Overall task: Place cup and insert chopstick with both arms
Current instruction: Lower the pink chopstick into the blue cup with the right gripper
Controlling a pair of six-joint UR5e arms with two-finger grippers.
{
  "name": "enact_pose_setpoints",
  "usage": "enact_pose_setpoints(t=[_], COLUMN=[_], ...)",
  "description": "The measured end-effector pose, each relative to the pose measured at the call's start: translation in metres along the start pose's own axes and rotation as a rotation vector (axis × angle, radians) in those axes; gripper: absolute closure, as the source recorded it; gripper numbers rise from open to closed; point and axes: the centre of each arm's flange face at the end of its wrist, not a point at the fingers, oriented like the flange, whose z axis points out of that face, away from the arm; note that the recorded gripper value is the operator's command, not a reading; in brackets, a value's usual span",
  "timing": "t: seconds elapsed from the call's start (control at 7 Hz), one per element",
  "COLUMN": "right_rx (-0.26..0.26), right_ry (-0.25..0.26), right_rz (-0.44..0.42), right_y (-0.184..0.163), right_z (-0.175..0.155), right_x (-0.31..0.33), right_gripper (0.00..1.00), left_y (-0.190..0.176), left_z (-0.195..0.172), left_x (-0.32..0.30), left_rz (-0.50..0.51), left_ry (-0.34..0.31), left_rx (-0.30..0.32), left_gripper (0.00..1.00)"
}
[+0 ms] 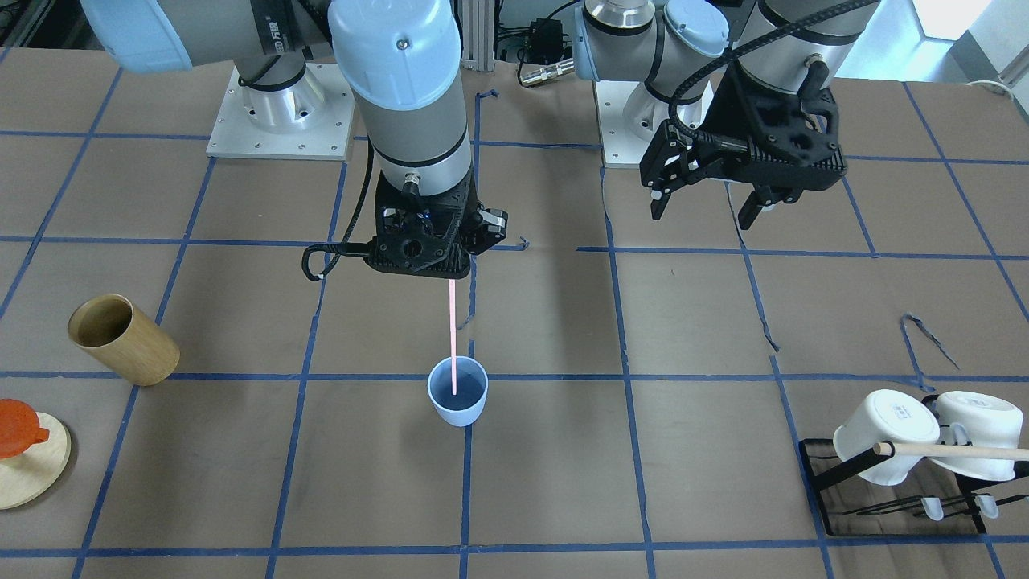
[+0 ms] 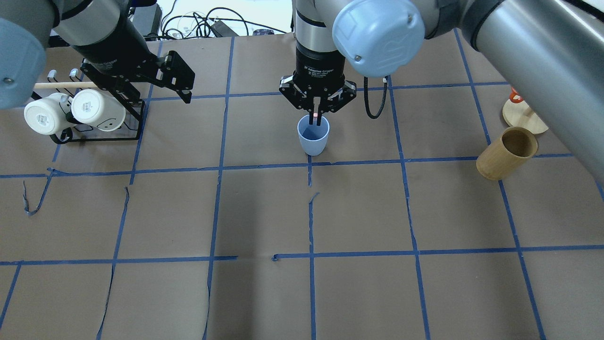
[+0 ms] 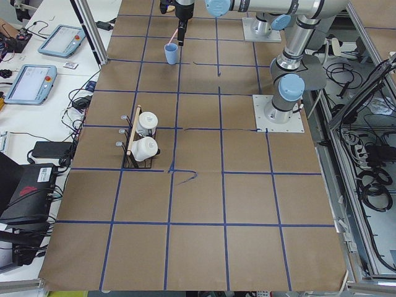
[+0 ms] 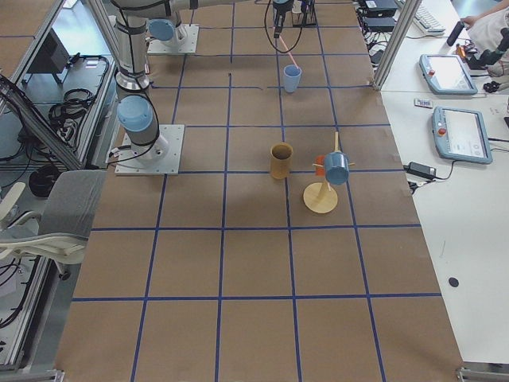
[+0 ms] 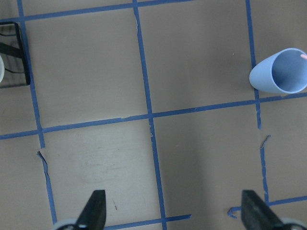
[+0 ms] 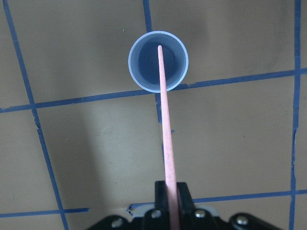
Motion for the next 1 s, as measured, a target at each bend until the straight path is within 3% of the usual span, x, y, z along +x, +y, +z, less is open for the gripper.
enact_pose_setpoints(t=[0.71,0.86,1.0], right_rx=[-0.021,-0.016,-0.016], right_ry=[0.007,0.004,0.004], right_rz=[-0.019,-0.025,-0.030], right_y=[0.001,0.000,-0.001], right_z=[0.036,0.041,0.045], right_x=[0.002,0.002,0.002], right_gripper=[0.98,0.94,0.82], left_y=[0.001,0.001,0.002], left_z=[-0.007,-0.008,-0.009], left_x=[0.002,0.002,0.002], left_rz=[-0.042,-0.047,-0.053], left_ry=[0.003,0.002,0.002], left_rx=[0.009,0.009,0.009], left_gripper=[0.00,0.00,0.00])
